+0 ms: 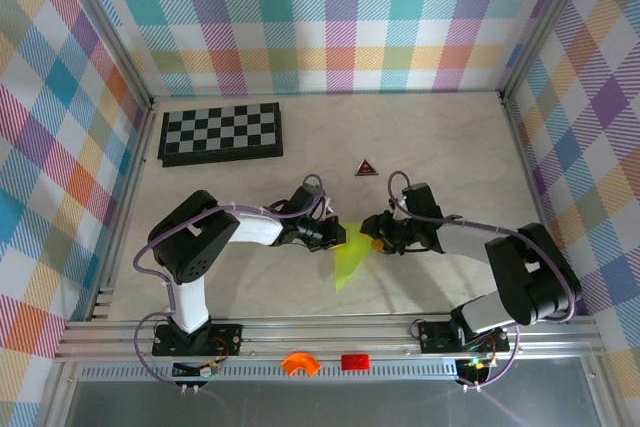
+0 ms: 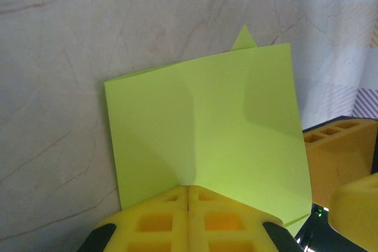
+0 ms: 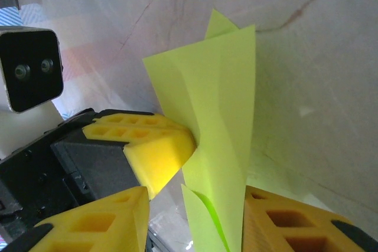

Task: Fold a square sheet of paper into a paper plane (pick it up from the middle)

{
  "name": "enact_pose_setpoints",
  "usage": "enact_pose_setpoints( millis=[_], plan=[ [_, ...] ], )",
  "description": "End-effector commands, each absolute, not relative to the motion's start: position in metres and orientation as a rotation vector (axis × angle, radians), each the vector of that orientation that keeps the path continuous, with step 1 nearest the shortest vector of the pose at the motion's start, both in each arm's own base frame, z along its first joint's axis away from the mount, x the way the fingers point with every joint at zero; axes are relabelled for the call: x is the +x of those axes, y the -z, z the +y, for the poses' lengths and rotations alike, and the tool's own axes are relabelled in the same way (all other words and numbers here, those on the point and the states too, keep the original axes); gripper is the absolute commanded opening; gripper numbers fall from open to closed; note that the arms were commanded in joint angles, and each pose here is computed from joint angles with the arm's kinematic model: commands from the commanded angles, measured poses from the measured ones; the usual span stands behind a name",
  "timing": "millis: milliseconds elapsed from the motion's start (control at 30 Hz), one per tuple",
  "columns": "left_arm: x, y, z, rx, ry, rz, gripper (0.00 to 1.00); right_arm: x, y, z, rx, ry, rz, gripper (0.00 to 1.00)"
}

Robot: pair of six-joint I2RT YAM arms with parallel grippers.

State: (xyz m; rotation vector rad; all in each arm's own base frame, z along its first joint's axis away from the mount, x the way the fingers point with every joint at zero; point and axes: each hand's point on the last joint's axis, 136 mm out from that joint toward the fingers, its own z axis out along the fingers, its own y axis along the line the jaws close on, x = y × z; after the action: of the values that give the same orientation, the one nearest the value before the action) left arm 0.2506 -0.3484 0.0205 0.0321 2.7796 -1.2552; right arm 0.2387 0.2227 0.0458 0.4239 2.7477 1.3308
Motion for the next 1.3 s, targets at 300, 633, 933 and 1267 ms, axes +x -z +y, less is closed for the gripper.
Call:
enact_pose_setpoints(
  millis=[300,633,933,1267],
  plan=[
    [0.234,-0.005,-0.331,-0.006,1.175,2.871,0.06,0.255,-0.042,0.23,0.279,-1.374,2.761,0.28],
    [0.243,-0.046,-0.334,0.015,1.213,2.773,0.12,0.251,-0.03,0.221,0.373,-1.346,2.786,0.04],
    [0.239,-0.037,-0.336,-0.003,1.241,2.796,0.08,0.248,-0.031,0.21,0.702,-1.261,2.657,0.02],
    [0.232,-0.011,-0.339,-0.006,1.258,2.863,0.04,0.234,-0.036,0.222,0.56,-1.366,2.666,0.2]
  ],
)
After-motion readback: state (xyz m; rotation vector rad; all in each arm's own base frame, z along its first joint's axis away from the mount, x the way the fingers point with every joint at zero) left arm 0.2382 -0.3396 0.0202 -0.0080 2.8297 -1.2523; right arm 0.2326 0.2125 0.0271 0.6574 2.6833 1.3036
